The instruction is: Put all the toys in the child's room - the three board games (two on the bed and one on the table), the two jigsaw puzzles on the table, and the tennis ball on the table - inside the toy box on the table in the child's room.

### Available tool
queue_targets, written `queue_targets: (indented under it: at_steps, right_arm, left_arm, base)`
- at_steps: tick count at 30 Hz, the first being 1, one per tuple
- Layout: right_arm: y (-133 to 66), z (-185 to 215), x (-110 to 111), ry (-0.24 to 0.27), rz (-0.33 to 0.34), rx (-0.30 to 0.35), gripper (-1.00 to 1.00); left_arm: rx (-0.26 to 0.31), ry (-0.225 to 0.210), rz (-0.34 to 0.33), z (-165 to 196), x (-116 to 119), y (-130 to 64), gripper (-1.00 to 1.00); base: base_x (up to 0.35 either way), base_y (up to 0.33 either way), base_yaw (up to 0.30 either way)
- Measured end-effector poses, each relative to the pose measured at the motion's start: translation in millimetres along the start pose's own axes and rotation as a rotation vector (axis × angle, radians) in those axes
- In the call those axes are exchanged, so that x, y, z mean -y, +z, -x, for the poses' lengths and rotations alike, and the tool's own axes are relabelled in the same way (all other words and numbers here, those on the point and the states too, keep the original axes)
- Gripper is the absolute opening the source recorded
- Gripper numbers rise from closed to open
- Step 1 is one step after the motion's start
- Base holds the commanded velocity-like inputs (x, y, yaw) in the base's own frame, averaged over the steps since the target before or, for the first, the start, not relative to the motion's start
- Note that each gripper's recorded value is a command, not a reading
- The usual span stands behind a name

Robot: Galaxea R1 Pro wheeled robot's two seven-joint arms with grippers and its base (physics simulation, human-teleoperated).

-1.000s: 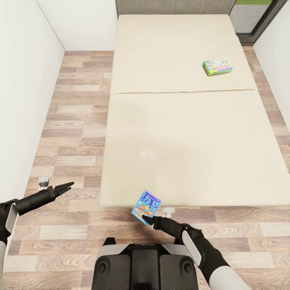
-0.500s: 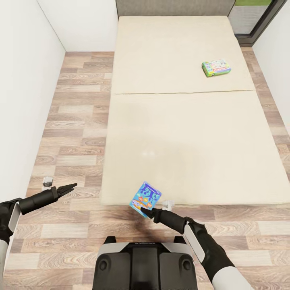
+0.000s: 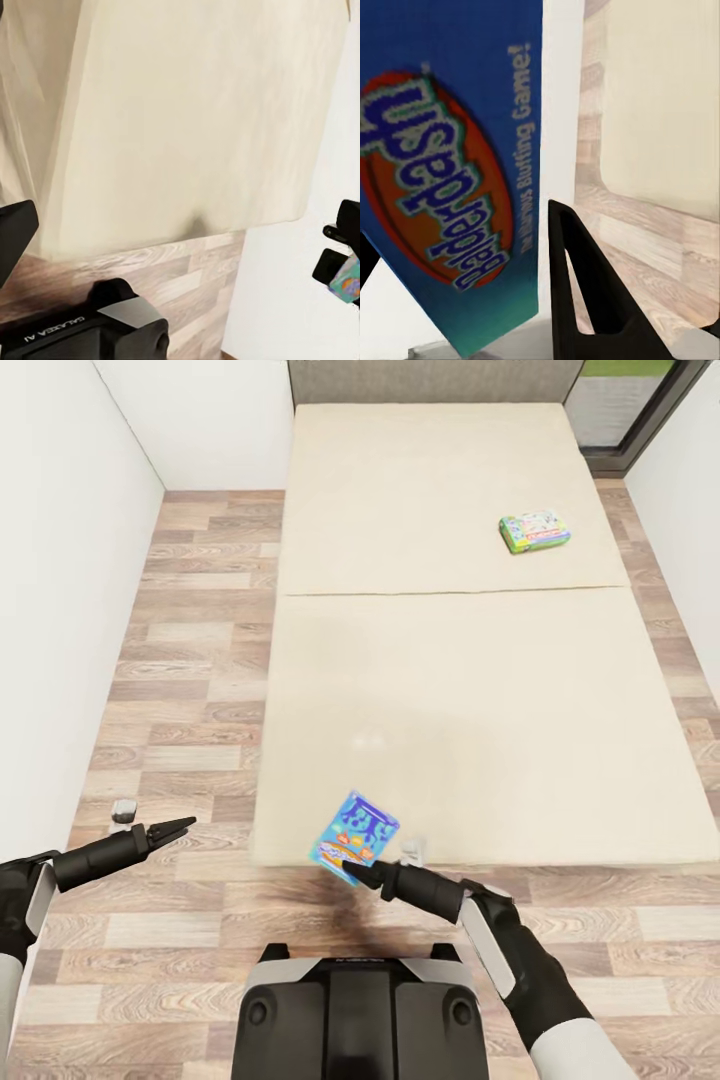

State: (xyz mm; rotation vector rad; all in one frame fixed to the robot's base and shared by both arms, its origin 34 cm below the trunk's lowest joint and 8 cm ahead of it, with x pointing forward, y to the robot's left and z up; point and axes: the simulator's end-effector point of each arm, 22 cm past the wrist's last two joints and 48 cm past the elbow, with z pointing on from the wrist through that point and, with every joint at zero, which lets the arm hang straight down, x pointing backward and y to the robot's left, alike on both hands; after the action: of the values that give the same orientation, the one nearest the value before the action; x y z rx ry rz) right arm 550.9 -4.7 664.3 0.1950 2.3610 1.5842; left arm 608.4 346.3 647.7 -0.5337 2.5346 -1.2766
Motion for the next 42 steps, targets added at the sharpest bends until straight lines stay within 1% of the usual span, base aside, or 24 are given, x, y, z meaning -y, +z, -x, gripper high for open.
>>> queue_targets:
  at_steps: [1, 3, 4, 8, 9, 11, 14, 15, 17, 20, 23, 28, 34, 42]
  right_arm:
    - [-2.9, 1, -12, 0.001, 0.019, -0.003, -1.0]
    - [-7.8, -3, -25, 0.002, 0.032, -0.009, -1.0]
    - [-13.2, -6, -37, 0.003, 0.045, -0.008, -1.0]
    - [-26.8, -11, -63, -0.016, 0.067, 0.006, -1.0]
    - [-34.7, -16, -73, -0.018, 0.072, 0.011, -1.0]
    - [-44.5, -24, -80, -0.021, 0.068, 0.012, -1.0]
    - [-59.7, -37, -84, -0.017, 0.053, 0.009, -1.0]
    - [-68.4, -42, -83, -0.014, 0.039, 0.01, -1.0]
    - [-76.1, -44, -83, -0.013, 0.03, 0.016, -1.0]
    - [-84.1, -43, -88, -0.02, 0.032, 0.026, -1.0]
    - [-90.7, -41, -96, -0.03, 0.051, 0.036, -1.0]
    - [-97.0, -36, -104, -0.052, 0.065, 0.055, -1.0]
    - [-101.8, -32, -111, -0.072, 0.071, 0.068, -1.0]
    - [-104.3, -27, -116, -0.086, 0.079, 0.079, -1.0]
  left_arm:
    - [-0.001, -0.003, 0.0, 0, 1, -0.9, 1.0]
    - [-0.001, -0.006, -0.001, 0, 3, -2.5, 1.0]
    - [-0.003, -0.009, -0.001, 0, 4, -3.5, 1.0]
    - [-0.004, -0.013, 0.0, 0, 9, -8.0, 1.0]
    - [-0.006, -0.02, 0.002, 0, 9, -10.0, 1.0]
    - [-0.01, -0.027, 0.005, 0, 11, -13.2, 1.0]
    - [-0.016, -0.036, 0.009, -2, 12, -17.9, 1.0]
    - [-0.022, -0.045, 0.013, -7, 11, -20.4, 1.0]
    - [-0.028, -0.055, 0.019, -13, 9, -24.5, 1.0]
    - [-0.038, -0.074, 0.026, -23, 8, -30.6, 1.0]
    - [-0.049, -0.109, 0.03, -32, 8, -36.4, 1.0]
    - [-0.055, -0.133, 0.025, -35, 14, -41.4, 1.0]
    - [-0.049, -0.132, 0.023, -33, 20, -48.5, 1.0]
    - [-0.041, -0.121, 0.022, -28, 25, -52.9, 1.0]
  base:
    - [0.0, 0.0, 0.0]
    - [0.0, 0.0, 0.0]
    - [0.0, 0.0, 0.0]
    - [0.0, 0.0, 0.0]
    - [0.0, 0.0, 0.0]
    - [0.0, 0.0, 0.0]
    - [0.0, 0.0, 0.0]
    - [0.0, 0.0, 0.0]
    - [0.0, 0.0, 0.0]
    - [0.0, 0.0, 0.0]
    - [0.0, 0.0, 0.0]
    - [0.0, 0.0, 0.0]
    - [0.0, 0.0, 0.0]
    - [0.0, 0.0, 0.0]
